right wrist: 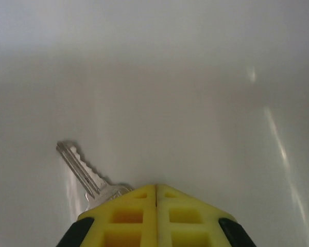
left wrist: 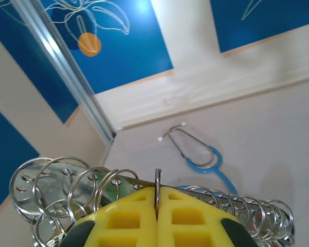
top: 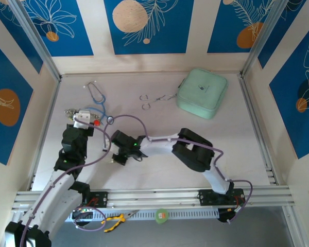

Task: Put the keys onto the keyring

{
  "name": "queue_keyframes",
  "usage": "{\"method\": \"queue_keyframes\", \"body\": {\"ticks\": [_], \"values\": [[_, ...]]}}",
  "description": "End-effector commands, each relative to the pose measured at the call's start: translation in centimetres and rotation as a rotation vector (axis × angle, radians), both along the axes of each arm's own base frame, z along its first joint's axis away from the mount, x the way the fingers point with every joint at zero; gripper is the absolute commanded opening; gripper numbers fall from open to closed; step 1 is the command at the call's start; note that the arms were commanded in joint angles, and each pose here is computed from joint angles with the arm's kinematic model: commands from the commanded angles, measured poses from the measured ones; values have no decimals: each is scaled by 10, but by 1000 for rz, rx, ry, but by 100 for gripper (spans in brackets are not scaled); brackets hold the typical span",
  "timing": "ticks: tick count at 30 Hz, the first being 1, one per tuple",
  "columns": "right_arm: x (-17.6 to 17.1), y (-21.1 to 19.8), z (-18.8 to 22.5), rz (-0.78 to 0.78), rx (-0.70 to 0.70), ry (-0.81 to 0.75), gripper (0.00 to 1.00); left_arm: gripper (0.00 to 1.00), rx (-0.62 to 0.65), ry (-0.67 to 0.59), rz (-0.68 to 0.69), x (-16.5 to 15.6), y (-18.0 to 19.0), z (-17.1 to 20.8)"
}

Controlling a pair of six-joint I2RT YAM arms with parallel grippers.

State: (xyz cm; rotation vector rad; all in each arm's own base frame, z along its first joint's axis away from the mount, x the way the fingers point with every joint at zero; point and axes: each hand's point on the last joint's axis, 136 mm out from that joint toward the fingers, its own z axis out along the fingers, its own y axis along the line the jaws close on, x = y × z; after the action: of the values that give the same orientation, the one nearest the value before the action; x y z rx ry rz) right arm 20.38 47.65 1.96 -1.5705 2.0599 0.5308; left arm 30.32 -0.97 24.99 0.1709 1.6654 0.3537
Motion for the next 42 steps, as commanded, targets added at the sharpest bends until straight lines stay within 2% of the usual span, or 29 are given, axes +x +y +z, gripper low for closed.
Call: {"method": "queue_keyframes", "body": {"ticks": [1, 5, 8, 9, 12, 14, 19, 22, 24, 36, 42], "values": [[-9, -74, -15, -65, -168, 58, 2, 0, -39, -28, -145, 0, -25, 22], [-20, -140, -12, -149, -255, 109, 0, 0, -46, 52, -373, 1, -69, 9], [-26, -176, -3, -254, -280, 164, 0, 0, -45, 128, -558, -5, -108, -5], [-26, -176, 5, -266, -253, 166, 0, 0, -45, 151, -621, -8, -121, -10], [-31, -167, 29, -303, -151, 234, 10, 0, -84, 223, -736, -14, -145, -26], [-34, -157, 36, -255, -122, 219, 22, 0, -107, 244, -736, -13, -147, -33], [-41, -133, 33, 91, -109, -107, 30, 0, -114, 236, -677, -10, -139, -36], [-49, -118, 31, 292, -28, -204, 31, 0, -106, 247, -665, -10, -136, -40], [-49, -111, 32, 369, 14, -244, 33, 0, -106, 246, -662, -11, -135, -40], [-36, -100, 23, 439, 46, -177, 34, 0, -111, 231, -670, -12, -136, -42], [-41, -97, 20, 470, 56, -124, 34, 0, -109, 230, -672, -13, -137, -43]]}}
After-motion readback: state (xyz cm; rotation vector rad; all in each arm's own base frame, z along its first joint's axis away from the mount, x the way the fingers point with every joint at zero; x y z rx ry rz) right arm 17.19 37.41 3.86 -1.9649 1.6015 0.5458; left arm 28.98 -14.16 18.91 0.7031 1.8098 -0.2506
